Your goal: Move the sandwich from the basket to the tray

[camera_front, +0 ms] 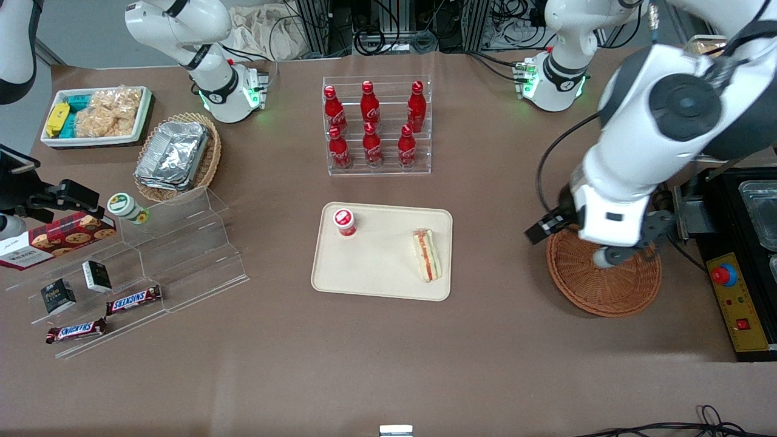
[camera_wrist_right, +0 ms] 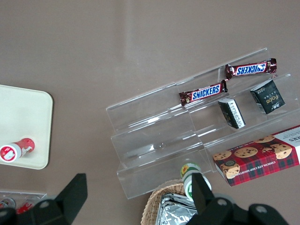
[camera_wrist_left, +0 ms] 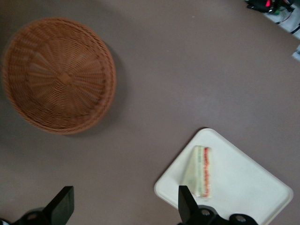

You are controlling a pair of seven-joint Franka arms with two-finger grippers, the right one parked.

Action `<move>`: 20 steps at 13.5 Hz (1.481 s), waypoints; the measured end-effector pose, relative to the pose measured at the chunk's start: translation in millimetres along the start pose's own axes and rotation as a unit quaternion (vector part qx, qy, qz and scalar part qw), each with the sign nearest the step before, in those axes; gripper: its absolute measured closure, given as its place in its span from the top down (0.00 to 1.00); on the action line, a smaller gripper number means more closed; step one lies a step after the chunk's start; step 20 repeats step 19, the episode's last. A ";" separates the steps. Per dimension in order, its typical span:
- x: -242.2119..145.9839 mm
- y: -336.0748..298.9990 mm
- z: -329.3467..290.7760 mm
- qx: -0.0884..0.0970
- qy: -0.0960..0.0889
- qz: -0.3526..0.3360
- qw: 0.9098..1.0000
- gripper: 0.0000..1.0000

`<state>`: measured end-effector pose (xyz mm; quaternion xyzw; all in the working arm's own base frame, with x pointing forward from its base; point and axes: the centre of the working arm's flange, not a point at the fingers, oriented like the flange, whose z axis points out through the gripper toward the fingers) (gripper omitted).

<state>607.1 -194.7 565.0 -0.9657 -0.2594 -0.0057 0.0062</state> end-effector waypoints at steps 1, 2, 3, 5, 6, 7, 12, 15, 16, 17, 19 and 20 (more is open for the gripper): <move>9.0 -15.2 -4.8 0.003 -0.005 0.014 1.000 1.00; 17.6 -28.6 -9.1 0.002 -0.008 0.027 1.000 1.00; 26.4 -42.5 -13.2 0.004 -0.008 0.040 0.999 1.00; 38.2 -67.6 -20.4 0.009 -0.007 0.072 0.997 1.00; 41.9 -80.1 -23.8 0.013 -0.005 0.090 0.996 1.00; 44.3 -92.8 -27.0 0.017 -0.003 0.107 0.994 1.00; 43.5 -172.7 -38.4 0.001 -0.005 0.169 0.986 1.00; 28.7 -212.1 -35.2 -0.015 0.012 0.178 0.984 1.00; 22.2 -217.8 -32.3 -0.017 0.014 0.177 0.984 1.00; 17.6 -221.0 -29.9 -0.019 0.015 0.178 0.984 1.00; 15.7 -221.9 -26.8 -0.019 0.014 0.183 0.983 1.00; 15.7 -221.9 -26.8 -0.019 0.014 0.183 0.983 1.00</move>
